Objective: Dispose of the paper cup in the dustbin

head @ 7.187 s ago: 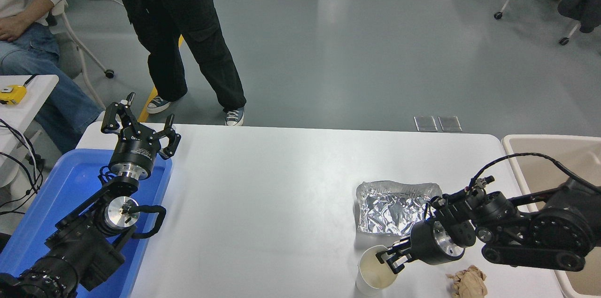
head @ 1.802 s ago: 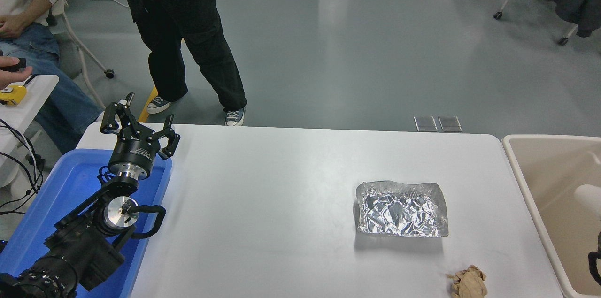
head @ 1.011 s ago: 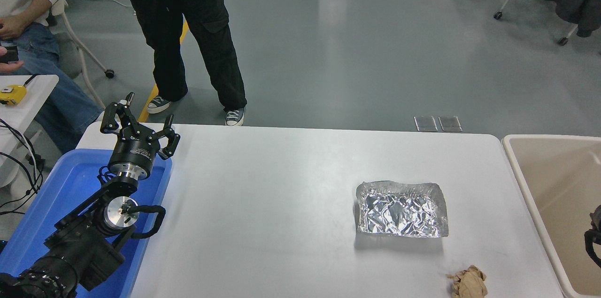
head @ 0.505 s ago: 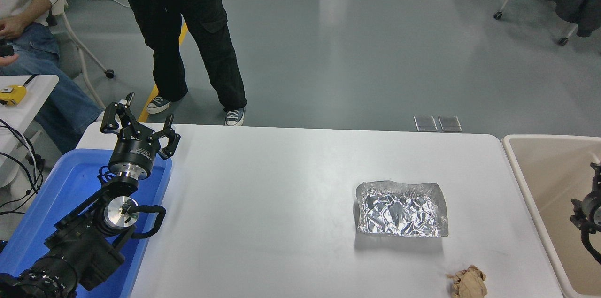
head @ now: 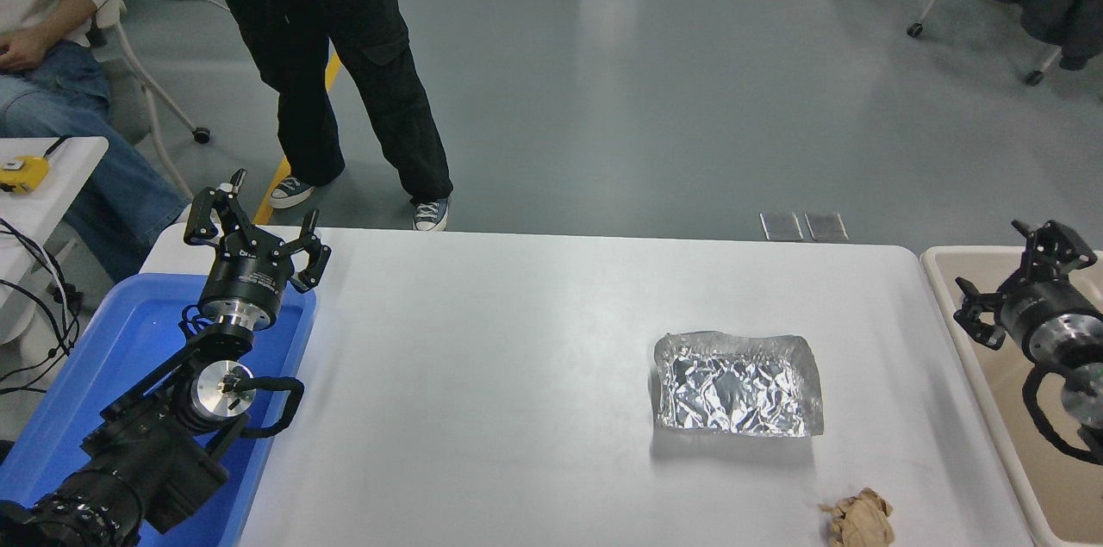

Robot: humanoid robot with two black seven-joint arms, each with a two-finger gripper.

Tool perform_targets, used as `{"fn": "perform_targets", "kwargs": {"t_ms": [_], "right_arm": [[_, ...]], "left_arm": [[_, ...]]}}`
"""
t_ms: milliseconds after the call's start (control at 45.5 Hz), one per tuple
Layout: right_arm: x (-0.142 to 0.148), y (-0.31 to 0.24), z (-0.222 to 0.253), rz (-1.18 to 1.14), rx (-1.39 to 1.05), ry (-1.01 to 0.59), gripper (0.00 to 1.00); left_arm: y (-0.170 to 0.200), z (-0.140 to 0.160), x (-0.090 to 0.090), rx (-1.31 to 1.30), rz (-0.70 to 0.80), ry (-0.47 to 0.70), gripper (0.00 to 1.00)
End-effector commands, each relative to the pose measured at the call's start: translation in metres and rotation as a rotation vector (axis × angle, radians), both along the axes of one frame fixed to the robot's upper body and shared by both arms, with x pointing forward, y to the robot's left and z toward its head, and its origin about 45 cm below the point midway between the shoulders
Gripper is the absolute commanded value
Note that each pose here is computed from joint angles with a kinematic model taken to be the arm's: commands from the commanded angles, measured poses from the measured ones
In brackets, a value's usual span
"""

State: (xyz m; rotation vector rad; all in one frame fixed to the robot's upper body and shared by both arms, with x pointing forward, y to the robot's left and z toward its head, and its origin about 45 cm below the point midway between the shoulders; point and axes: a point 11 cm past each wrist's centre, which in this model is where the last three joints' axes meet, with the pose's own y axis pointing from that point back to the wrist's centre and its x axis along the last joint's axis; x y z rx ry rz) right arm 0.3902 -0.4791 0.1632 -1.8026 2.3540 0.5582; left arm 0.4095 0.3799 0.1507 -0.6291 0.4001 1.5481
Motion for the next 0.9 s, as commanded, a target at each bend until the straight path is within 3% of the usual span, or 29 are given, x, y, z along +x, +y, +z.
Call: {"fn": "perform_targets", "kwargs": {"t_ms": [0,352,879], "right_arm": [[-0.006,0.039,0.004,0.019,0.06,-0.19,0.99],[-0.008,0.075,-0.009,0.012,0.081,-0.287,0.99],[0.0,0.098,-0.016,0.034,0.111,-0.278,0.99]], "left_arm": [[0.0,0.001,0.0,-0.001,0.0,-0.001,1.0],[0.0,0.0,0.0,-0.001,0.0,0.0,1.0],[0.0,0.0,0.0,0.001,-0.001,0.0,1.0]]}}
